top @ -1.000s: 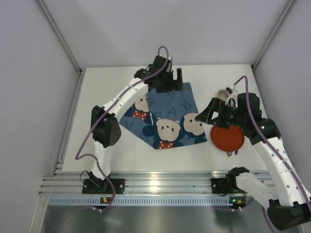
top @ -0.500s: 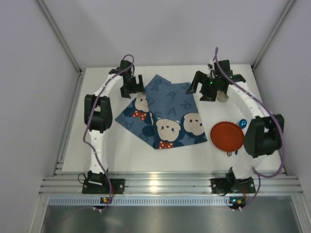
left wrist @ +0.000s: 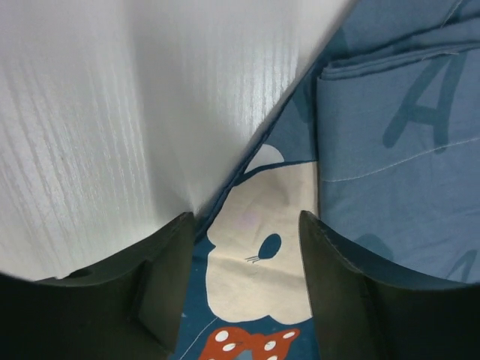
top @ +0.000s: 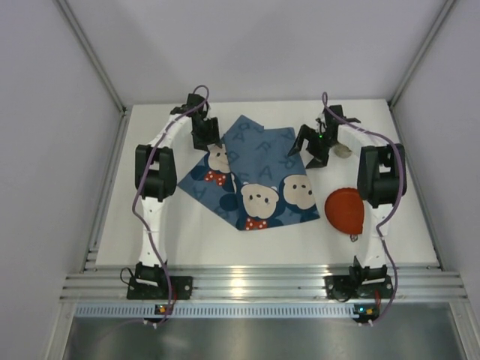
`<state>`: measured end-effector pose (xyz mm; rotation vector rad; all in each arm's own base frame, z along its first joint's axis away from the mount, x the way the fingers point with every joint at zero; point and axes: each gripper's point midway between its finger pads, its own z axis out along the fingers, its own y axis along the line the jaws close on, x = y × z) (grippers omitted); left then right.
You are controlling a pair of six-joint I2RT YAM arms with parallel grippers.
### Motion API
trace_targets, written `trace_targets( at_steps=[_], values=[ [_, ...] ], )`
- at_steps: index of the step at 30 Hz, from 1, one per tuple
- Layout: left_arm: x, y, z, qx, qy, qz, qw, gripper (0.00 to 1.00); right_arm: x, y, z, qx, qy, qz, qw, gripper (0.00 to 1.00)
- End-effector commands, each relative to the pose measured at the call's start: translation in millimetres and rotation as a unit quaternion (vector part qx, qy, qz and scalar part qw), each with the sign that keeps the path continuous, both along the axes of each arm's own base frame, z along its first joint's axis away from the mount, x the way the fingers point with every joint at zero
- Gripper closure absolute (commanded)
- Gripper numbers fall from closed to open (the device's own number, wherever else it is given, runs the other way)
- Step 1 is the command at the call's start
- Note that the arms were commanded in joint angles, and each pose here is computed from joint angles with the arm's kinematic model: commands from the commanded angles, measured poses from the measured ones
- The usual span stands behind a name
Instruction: Set the dinner table for one person
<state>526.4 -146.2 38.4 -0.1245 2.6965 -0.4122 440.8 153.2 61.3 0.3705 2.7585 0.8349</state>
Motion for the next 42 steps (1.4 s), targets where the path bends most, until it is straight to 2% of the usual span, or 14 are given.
trace_targets(
  at_steps=[1,6,8,9,12,13,14,15,16,17,23,32,34,42],
  values=[
    [-10.0,-8.2,-16.0,-0.029,0.026,-0.011,0.999,0.39,15.1,11.3,4.6,0.029,-0.019,0.014,0.999,0.05],
    [-29.8,-12.6,-23.6,-0.047,0.047,-0.023,0.998,0.56,9.2,21.8,-12.8,0.038,-0.001,0.024,0.999,0.11],
    [-36.6,-13.9,-26.9,-0.052,0.057,-0.028,0.997,0.60,6.4,28.9,-15.8,0.044,0.001,0.032,0.999,0.16],
    [-42.4,-13.8,-30.2,-0.053,0.066,-0.029,0.996,0.65,3.5,31.3,-18.8,0.046,0.005,0.033,0.998,0.20],
    [-52.2,-15.6,-35.9,-0.062,0.081,-0.029,0.994,0.76,-2.7,41.4,-25.5,0.051,0.012,0.044,0.998,0.42],
    [-53.6,-16.0,-36.3,-0.064,0.082,-0.027,0.994,0.86,-3.5,42.6,-26.4,0.053,0.014,0.045,0.997,0.57],
    [-54.8,-15.7,-37.3,-0.063,0.084,-0.025,0.994,0.91,-4.7,44.9,-27.8,0.056,0.017,0.048,0.997,0.65],
    [-56.4,-14.7,-38.3,-0.061,0.087,-0.023,0.994,0.95,-5.3,45.9,-28.5,0.058,0.018,0.050,0.997,0.73],
    [-56.3,-14.4,-38.4,-0.061,0.087,-0.020,0.994,0.99,-4.0,44.4,-27.3,0.057,0.016,0.050,0.997,0.91],
    [-55.3,-12.7,-37.8,-0.058,0.086,-0.017,0.994,1.00,-1.6,42.8,-26.4,0.052,0.011,0.048,0.997,0.98],
    [-50.9,1.5,-28.8,-0.075,0.086,0.031,0.993,1.00,19.2,18.3,-1.9,0.043,-0.013,0.008,0.999,1.00],
    [-69.3,99.6,-16.9,-0.048,0.078,0.151,0.984,1.00,34.2,-82.0,21.1,-0.042,-0.022,-0.112,0.993,1.00],
    [-74.8,117.2,-11.9,-0.035,0.073,0.163,0.983,1.00,35.2,-91.7,25.2,-0.052,-0.025,-0.118,0.991,1.00],
    [-84.3,129.6,3.3,-0.010,0.057,0.184,0.981,1.00,31.5,-94.3,20.2,-0.057,-0.014,-0.120,0.991,1.00]
  ],
)
